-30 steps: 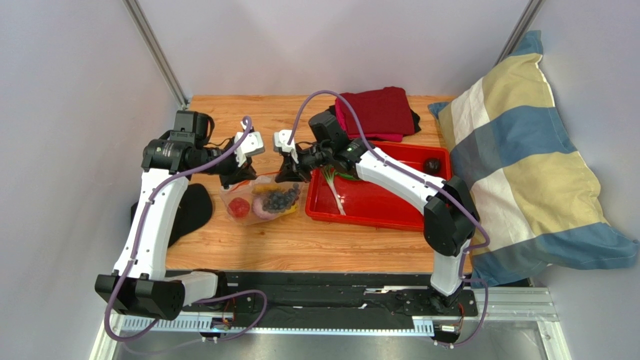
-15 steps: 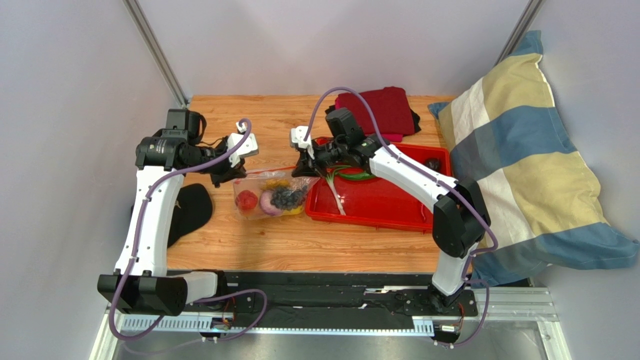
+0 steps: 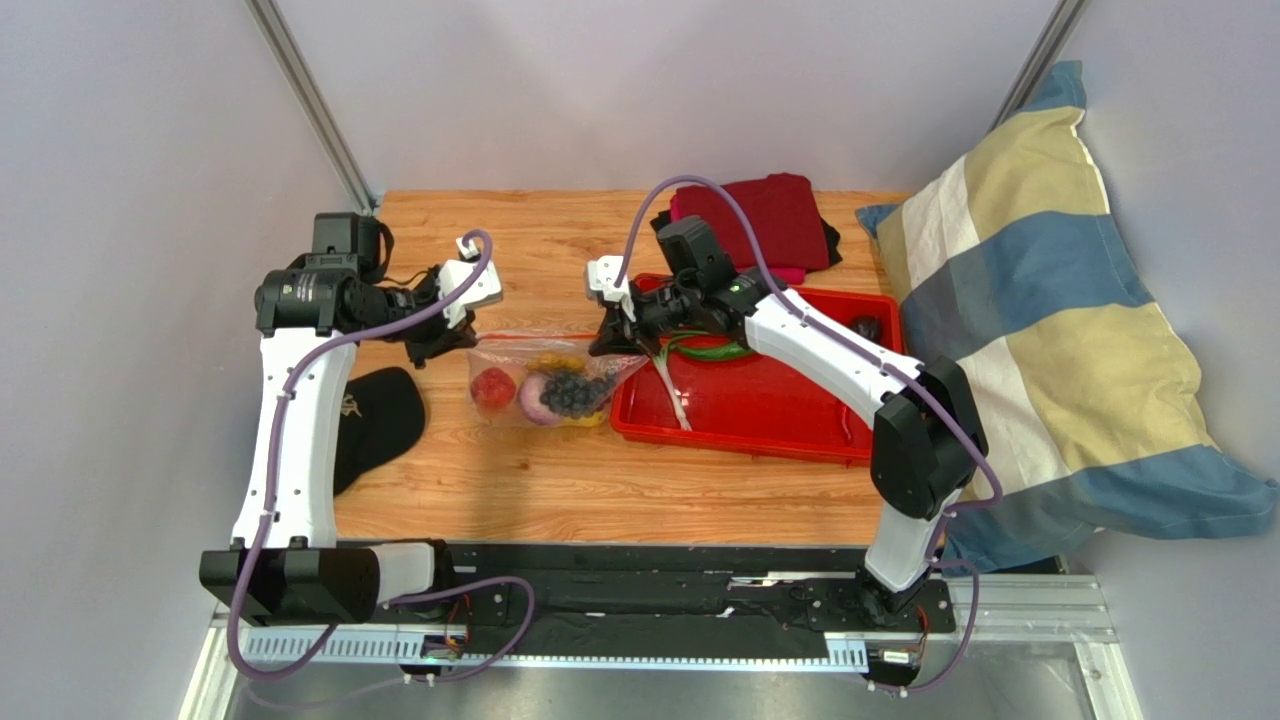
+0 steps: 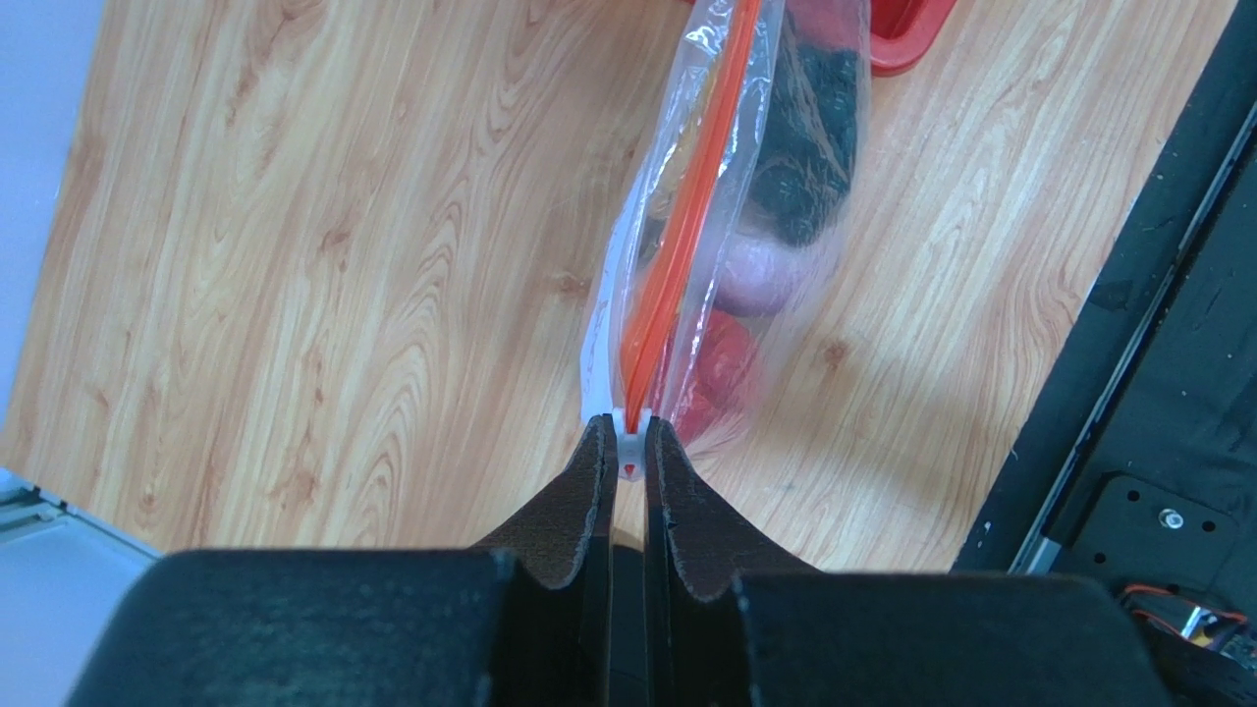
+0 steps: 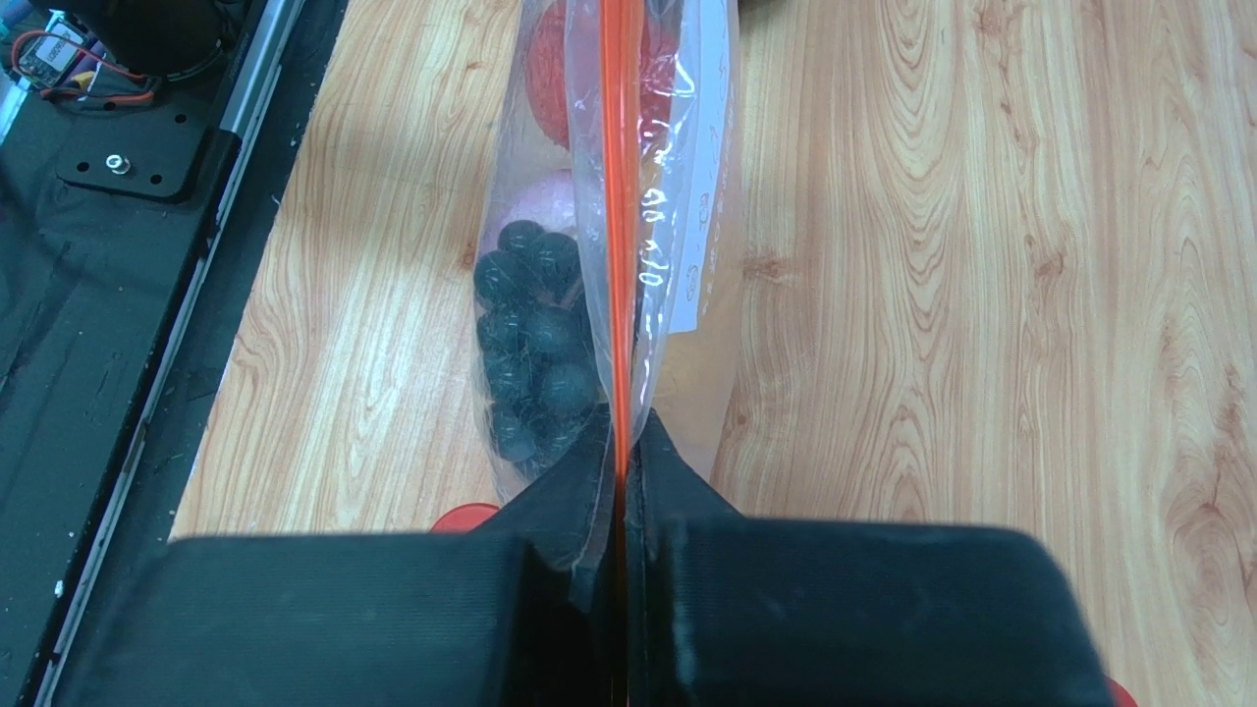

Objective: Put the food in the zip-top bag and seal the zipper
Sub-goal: Zip the zipper food storage bag at the center of the board.

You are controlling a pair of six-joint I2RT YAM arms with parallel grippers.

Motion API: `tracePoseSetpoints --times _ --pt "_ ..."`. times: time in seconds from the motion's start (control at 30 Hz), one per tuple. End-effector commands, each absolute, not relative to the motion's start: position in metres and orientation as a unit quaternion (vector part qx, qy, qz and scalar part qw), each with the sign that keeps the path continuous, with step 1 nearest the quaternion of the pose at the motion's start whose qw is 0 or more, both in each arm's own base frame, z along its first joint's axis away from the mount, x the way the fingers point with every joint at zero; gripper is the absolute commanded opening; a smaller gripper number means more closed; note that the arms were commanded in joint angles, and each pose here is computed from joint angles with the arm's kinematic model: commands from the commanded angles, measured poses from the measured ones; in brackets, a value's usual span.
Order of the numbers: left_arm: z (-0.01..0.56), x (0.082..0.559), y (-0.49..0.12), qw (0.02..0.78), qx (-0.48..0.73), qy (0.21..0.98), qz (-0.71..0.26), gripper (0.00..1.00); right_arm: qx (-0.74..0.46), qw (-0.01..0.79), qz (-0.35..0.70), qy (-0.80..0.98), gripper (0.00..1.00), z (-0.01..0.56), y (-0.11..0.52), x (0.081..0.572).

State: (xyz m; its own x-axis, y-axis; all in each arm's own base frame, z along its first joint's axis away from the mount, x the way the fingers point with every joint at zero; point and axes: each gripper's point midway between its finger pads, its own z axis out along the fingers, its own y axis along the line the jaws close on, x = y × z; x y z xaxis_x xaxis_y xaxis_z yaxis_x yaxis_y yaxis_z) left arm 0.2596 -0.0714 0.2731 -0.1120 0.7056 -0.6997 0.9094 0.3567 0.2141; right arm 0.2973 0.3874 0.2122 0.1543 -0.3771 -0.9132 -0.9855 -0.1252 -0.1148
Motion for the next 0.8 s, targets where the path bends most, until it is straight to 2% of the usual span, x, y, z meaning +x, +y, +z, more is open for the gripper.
tracePoseSetpoints --times 0.0,0.17,0.37,0.67,0.77 --pt "0.288 0.253 -0.05 0.368 0.546 0.746 -0.1 0.0 -0.639 0.4 0.358 0.551 0.0 0.214 0.36 0.307" --pt "0.317 0.243 -0.087 0.41 0.533 0.718 -0.18 0.0 -0.635 0.382 0.397 0.542 0.01 0.233 0.375 0.299" --pt "0.32 0.239 -0.113 0.416 0.545 0.698 -0.207 0.0 -0.635 0.414 0.401 0.514 0.0 0.264 0.397 0.297" --pt "0.307 0.264 -0.082 0.418 0.503 0.741 -0.153 0.0 -0.645 0.406 0.367 0.533 0.0 0.243 0.389 0.304" --pt "0.307 0.27 -0.083 0.429 0.486 0.744 -0.164 0.06 -0.633 0.405 0.376 0.542 0.0 0.245 0.393 0.308"
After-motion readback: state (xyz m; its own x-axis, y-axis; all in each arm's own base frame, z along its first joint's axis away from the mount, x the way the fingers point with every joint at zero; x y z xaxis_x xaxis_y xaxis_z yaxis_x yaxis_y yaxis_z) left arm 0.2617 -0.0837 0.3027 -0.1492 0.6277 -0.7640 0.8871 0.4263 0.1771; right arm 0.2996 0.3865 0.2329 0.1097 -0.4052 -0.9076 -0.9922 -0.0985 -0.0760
